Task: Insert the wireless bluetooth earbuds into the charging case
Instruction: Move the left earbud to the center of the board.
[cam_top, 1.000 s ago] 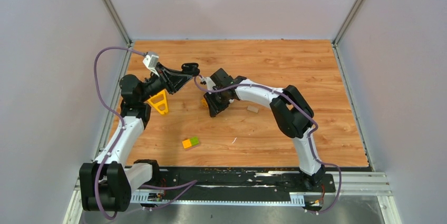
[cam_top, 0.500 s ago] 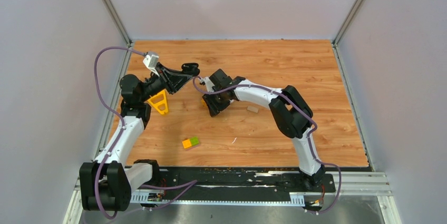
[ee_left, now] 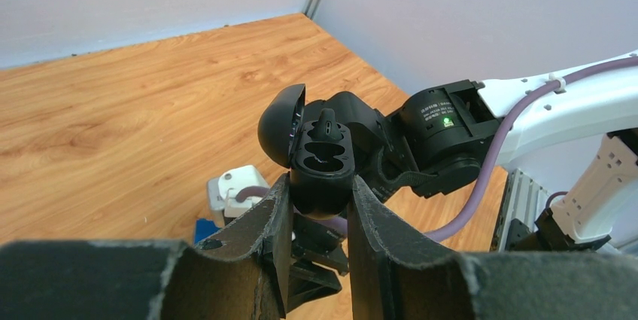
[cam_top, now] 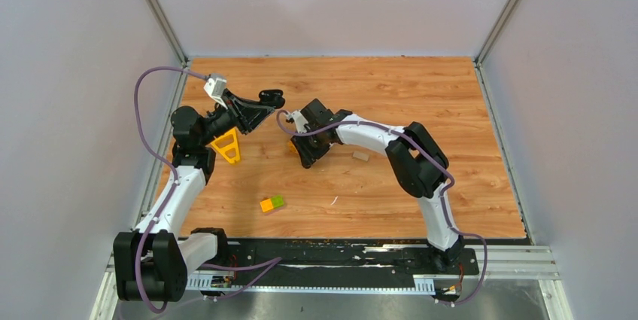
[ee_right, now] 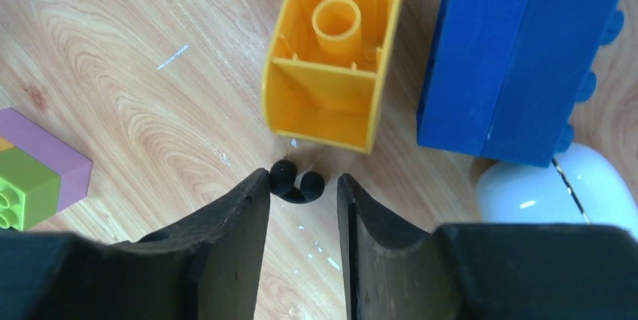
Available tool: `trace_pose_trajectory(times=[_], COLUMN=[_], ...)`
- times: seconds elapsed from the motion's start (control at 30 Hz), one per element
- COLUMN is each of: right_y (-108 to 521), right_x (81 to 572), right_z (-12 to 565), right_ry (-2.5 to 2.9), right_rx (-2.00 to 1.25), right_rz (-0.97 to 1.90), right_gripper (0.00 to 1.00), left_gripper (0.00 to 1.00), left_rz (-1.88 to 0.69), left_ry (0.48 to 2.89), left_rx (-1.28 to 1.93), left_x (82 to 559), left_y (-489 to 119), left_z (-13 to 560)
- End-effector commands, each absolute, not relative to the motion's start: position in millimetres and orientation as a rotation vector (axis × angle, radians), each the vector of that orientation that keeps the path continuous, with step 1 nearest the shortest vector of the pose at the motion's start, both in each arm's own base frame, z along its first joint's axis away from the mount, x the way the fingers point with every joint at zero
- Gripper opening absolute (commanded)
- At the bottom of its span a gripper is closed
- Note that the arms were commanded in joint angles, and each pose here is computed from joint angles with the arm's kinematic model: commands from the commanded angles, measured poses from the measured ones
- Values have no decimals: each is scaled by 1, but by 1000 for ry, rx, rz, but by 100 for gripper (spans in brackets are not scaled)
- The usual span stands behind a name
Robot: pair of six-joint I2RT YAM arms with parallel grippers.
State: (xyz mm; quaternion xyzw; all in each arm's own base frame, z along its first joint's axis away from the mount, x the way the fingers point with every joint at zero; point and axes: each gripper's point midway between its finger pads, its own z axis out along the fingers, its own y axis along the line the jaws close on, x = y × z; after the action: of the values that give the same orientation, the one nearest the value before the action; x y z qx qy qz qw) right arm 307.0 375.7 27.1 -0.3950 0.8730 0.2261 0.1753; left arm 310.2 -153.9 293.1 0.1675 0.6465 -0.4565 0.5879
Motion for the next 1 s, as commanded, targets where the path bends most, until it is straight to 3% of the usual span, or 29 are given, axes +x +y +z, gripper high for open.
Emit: trace_pose_trajectory(times=[0.0,0.2,0.5,0.97], right_y=[371,359,361,368], right_x=[310,315,304,295], right_z=[55,67,52,31], right_ry=[2485,2546,2611,2671], right_rx=[-971,-828,-822,-845], right_rz=[724,727,759,748], right_gripper=[40,48,29,27], left_gripper=[0,0,0,0], left_rz=[-1038,-1039,-1040,-1045], left_ry=[1457,1463,1466,1484], left_rx=[398,396,395,384], left_x=[311,310,311,316], left_y=[-151,-151,-151,-151], left_z=[306,304,304,298])
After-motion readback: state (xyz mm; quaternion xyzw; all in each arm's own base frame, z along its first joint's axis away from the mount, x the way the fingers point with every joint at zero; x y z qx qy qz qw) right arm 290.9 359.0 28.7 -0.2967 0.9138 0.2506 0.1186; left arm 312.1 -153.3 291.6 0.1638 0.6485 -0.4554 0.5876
